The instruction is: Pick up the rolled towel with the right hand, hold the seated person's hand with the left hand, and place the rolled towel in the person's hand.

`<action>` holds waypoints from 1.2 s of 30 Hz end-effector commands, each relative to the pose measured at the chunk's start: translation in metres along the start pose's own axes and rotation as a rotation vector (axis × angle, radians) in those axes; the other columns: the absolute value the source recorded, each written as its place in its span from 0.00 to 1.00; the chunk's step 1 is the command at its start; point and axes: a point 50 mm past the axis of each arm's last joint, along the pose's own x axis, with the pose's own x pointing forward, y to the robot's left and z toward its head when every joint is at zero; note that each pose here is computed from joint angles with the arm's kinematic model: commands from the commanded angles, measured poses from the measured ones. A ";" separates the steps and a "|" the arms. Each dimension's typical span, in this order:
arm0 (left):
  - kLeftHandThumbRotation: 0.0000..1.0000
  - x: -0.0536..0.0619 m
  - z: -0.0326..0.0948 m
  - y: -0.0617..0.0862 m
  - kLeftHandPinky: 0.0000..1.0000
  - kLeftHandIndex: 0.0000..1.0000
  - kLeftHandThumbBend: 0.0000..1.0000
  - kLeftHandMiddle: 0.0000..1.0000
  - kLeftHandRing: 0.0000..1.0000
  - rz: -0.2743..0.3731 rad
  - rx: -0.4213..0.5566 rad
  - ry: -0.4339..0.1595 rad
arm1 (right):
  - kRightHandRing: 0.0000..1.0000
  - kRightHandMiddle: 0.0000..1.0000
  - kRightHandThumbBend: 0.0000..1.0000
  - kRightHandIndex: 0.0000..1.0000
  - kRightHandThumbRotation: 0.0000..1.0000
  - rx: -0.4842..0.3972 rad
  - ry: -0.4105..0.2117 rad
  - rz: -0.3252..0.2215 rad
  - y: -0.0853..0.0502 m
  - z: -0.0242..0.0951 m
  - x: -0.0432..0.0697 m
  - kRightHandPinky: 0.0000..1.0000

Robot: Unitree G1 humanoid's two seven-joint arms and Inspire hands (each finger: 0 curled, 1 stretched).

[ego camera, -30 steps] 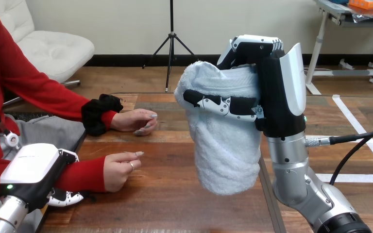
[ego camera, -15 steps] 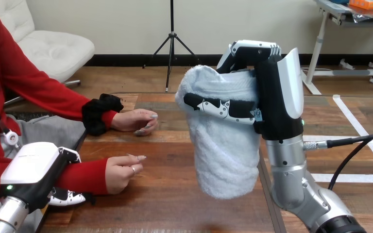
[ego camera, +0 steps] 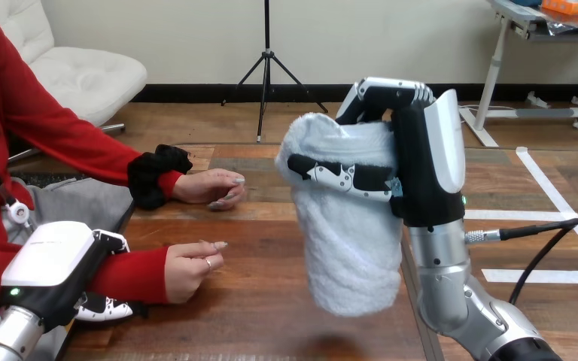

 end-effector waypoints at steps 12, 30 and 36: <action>0.18 0.023 0.030 0.032 0.34 0.46 0.74 0.42 0.36 0.153 -0.063 -0.184 | 0.17 0.22 0.82 0.23 0.00 -0.002 -0.083 -0.067 0.001 0.006 0.045 0.14; 0.19 0.025 0.049 0.046 0.35 0.46 0.74 0.43 0.37 0.182 -0.079 -0.279 | 0.17 0.22 0.79 0.24 0.00 -0.014 -0.041 -0.035 0.015 0.003 0.049 0.14; 0.20 0.026 0.055 0.050 0.36 0.46 0.74 0.43 0.37 0.185 -0.080 -0.296 | 0.17 0.22 0.77 0.24 0.00 -0.010 -0.027 -0.026 0.021 0.003 0.048 0.14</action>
